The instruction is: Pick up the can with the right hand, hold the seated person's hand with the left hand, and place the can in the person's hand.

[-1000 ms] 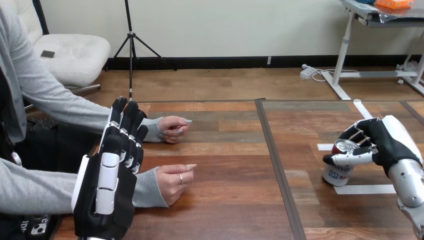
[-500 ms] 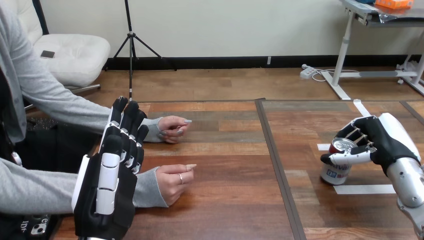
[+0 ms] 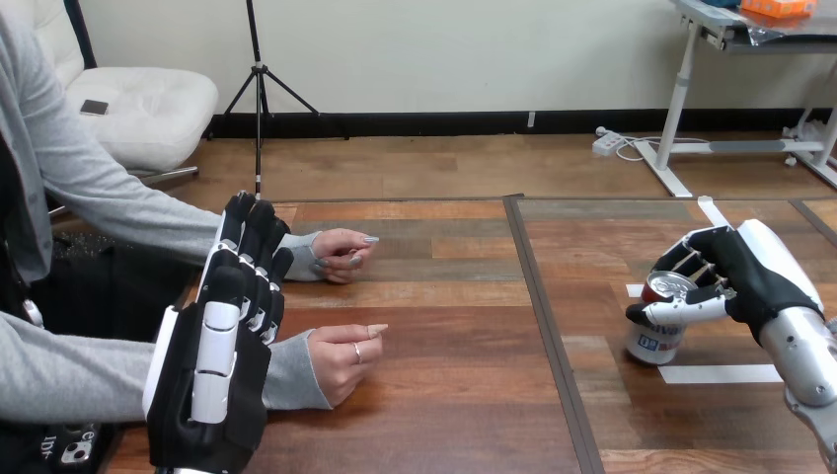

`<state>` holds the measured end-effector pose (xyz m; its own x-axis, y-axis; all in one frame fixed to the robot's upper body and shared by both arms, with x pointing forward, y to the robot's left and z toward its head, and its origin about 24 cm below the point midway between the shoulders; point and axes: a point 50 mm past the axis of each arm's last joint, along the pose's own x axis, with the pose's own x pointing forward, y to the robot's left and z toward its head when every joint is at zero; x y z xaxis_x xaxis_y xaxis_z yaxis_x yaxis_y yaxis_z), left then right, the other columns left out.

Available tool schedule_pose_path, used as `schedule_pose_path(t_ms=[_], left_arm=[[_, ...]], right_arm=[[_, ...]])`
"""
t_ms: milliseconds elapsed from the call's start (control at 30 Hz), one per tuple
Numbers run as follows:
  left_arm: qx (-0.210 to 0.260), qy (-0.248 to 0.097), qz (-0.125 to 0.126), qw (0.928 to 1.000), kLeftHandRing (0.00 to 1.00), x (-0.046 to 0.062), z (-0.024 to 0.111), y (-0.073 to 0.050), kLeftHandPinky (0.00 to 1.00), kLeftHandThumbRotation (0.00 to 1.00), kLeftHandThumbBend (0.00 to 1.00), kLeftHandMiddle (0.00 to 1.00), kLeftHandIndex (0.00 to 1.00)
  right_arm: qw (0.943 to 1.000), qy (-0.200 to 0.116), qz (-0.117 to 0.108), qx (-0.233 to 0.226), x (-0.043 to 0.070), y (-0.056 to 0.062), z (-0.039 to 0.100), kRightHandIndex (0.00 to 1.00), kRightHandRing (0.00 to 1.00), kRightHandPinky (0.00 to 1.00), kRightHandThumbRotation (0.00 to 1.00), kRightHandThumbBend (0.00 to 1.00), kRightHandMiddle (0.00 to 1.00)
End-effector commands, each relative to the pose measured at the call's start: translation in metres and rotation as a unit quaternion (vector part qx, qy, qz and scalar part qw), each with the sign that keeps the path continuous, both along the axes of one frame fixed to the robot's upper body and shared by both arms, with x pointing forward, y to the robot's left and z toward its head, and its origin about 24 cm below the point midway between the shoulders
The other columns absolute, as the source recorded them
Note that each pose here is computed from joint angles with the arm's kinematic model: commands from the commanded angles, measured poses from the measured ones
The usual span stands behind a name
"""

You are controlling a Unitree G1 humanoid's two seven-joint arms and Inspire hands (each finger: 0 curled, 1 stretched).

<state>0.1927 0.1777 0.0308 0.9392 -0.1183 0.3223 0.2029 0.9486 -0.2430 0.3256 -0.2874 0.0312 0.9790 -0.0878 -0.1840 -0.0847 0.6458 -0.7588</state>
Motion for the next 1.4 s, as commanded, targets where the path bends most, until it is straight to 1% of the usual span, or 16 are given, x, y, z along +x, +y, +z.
schedule_pose_path(t_ms=[0, 200, 367, 467, 600, 733, 867, 967, 1000, 1067, 1100, 1167, 1200, 1267, 1300, 1367], left_arm=[[0.006, -0.03, -0.003, 0.9995, 1.0, 0.009, 0.013, -0.003, 1.0, 0.82, 0.67, 1.0, 0.99], [0.012, -0.027, 0.001, 0.9996, 1.0, 0.009, 0.012, -0.004, 1.0, 0.83, 0.69, 1.0, 0.98], [0.016, -0.027, 0.004, 0.9995, 1.0, 0.009, 0.012, -0.005, 1.0, 0.83, 0.68, 1.0, 0.98], [0.024, -0.024, 0.01, 0.9994, 1.0, 0.009, 0.012, -0.004, 1.0, 0.84, 0.68, 1.0, 0.97], [0.04, -0.024, 0.027, 0.9985, 1.0, 0.008, 0.012, -0.004, 0.99, 0.84, 0.69, 0.99, 0.94], [0.048, -0.029, 0.037, 0.9977, 0.97, 0.008, 0.012, -0.004, 0.93, 0.83, 0.66, 0.96, 0.92], [0.056, -0.038, 0.045, 0.9967, 0.94, 0.008, 0.013, -0.003, 0.84, 0.8, 0.61, 0.94, 0.89], [0.078, -0.047, 0.048, 0.9947, 0.92, 0.008, 0.015, -0.002, 0.78, 0.79, 0.6, 0.92, 0.88], [0.094, -0.052, 0.054, 0.9928, 0.92, 0.008, 0.017, -0.001, 0.76, 0.79, 0.6, 0.92, 0.88], [0.111, -0.059, 0.061, 0.9902, 0.89, 0.008, 0.019, 0.0, 0.73, 0.78, 0.63, 0.9, 0.87], [0.129, -0.069, 0.067, 0.987, 0.87, 0.009, 0.021, 0.001, 0.69, 0.77, 0.64, 0.89, 0.86], [0.148, -0.081, 0.073, 0.9831, 0.85, 0.01, 0.023, 0.003, 0.66, 0.77, 0.69, 0.87, 0.85], [0.167, -0.096, 0.075, 0.9783, 0.84, 0.011, 0.025, 0.005, 0.64, 0.76, 0.71, 0.87, 0.84], [0.188, -0.114, 0.078, 0.9725, 0.82, 0.012, 0.027, 0.007, 0.61, 0.77, 0.76, 0.85, 0.82], [0.202, -0.125, 0.083, 0.9678, 0.81, 0.013, 0.029, 0.008, 0.6, 0.77, 0.78, 0.84, 0.81], [0.216, -0.136, 0.089, 0.9627, 0.77, 0.014, 0.031, 0.009, 0.54, 0.77, 0.84, 0.81, 0.78]], right_arm=[[0.9949, -0.094, 0.034, -0.012, 0.029, 0.008, 0.057, 0.42, 0.38, 0.34, 0.0, 0.73, 0.42], [0.9938, -0.1, 0.047, -0.014, 0.032, 0.012, 0.064, 0.42, 0.38, 0.34, 0.0, 0.74, 0.41], [0.9928, -0.106, 0.053, -0.013, 0.033, 0.015, 0.068, 0.42, 0.38, 0.33, 0.0, 0.73, 0.41], [0.9923, -0.109, 0.059, -0.011, 0.034, 0.016, 0.07, 0.42, 0.38, 0.34, 0.0, 0.72, 0.42], [0.9917, -0.111, 0.064, -0.011, 0.035, 0.019, 0.072, 0.42, 0.39, 0.34, 0.0, 0.72, 0.42], [0.9916, -0.11, 0.067, -0.011, 0.035, 0.02, 0.073, 0.42, 0.38, 0.34, 0.0, 0.71, 0.42], [0.9911, -0.112, 0.071, -0.008, 0.035, 0.022, 0.074, 0.43, 0.38, 0.34, 0.0, 0.71, 0.42], [0.9914, -0.109, 0.072, -0.003, 0.035, 0.022, 0.074, 0.43, 0.38, 0.34, 0.0, 0.71, 0.42], [0.9914, -0.109, 0.072, -0.004, 0.035, 0.023, 0.074, 0.43, 0.38, 0.34, 0.0, 0.71, 0.42], [0.9913, -0.109, 0.073, -0.006, 0.035, 0.023, 0.075, 0.43, 0.38, 0.34, 0.0, 0.71, 0.42], [0.9912, -0.109, 0.074, -0.006, 0.035, 0.023, 0.075, 0.42, 0.38, 0.33, 0.0, 0.71, 0.42], [0.9912, -0.11, 0.074, -0.005, 0.035, 0.023, 0.075, 0.42, 0.38, 0.33, 0.0, 0.71, 0.41], [0.9911, -0.11, 0.075, -0.006, 0.035, 0.024, 0.075, 0.42, 0.38, 0.33, 0.0, 0.71, 0.41], [0.9911, -0.109, 0.075, -0.006, 0.035, 0.024, 0.075, 0.42, 0.38, 0.33, 0.0, 0.72, 0.42], [0.9911, -0.109, 0.076, -0.005, 0.035, 0.024, 0.075, 0.42, 0.38, 0.33, 0.0, 0.72, 0.42], [0.9912, -0.109, 0.076, -0.004, 0.035, 0.024, 0.075, 0.42, 0.38, 0.34, 0.0, 0.72, 0.42]])
